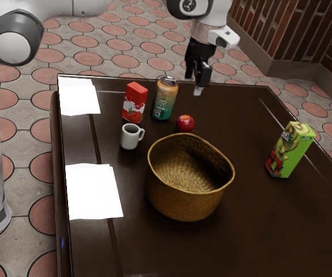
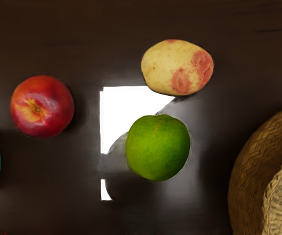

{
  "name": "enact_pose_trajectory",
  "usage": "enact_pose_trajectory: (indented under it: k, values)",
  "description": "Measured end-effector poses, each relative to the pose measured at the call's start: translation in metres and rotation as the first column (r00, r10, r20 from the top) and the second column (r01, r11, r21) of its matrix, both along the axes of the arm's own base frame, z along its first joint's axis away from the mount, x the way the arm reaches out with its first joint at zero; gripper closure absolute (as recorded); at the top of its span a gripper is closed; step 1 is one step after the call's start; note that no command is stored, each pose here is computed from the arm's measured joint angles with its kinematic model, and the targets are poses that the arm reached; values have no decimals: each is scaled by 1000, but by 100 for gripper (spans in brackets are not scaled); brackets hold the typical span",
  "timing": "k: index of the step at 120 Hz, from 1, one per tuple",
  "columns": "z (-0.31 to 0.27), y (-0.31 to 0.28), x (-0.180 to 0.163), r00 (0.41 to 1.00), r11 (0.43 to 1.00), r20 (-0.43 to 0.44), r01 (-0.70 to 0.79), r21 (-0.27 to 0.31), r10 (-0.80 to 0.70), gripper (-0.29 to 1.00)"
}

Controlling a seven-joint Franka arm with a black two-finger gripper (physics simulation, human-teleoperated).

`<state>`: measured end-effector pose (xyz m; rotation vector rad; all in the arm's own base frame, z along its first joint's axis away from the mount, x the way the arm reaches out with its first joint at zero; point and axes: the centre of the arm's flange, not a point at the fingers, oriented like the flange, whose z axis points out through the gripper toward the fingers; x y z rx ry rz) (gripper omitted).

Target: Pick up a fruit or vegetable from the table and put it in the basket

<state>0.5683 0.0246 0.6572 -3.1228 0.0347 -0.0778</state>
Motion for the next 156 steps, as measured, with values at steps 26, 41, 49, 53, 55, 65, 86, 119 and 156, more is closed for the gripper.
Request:
enact_pose_trajectory:
  k: [26, 41, 49, 53, 55, 65, 86, 119, 156]
  values:
    - [-2, 6, 1, 1000, 1000, -9, 26, 3, -26, 0]
    - [0, -1, 3, 999, 999, 2, 54, 1, -54, 0]
    - [2, 0, 6, 998, 998, 8, 62, 3, -62, 0]
    - [-1, 5, 7, 998, 998, 3, 58, 3, -58, 0]
    - [-2, 8, 8, 999, 999, 1, 52, 3, -52, 0]
    - [-18, 26, 9, 999, 1000, -34, 9, 4, -9, 0]
    - [-80, 35, 28, 989, 1000, -148, -18, -5, 17, 0]
    - [-93, 42, 57, 991, 999, -128, 39, 22, -36, 0]
    - [-136, 53, 106, 989, 995, -122, 93, 32, -88, 0]
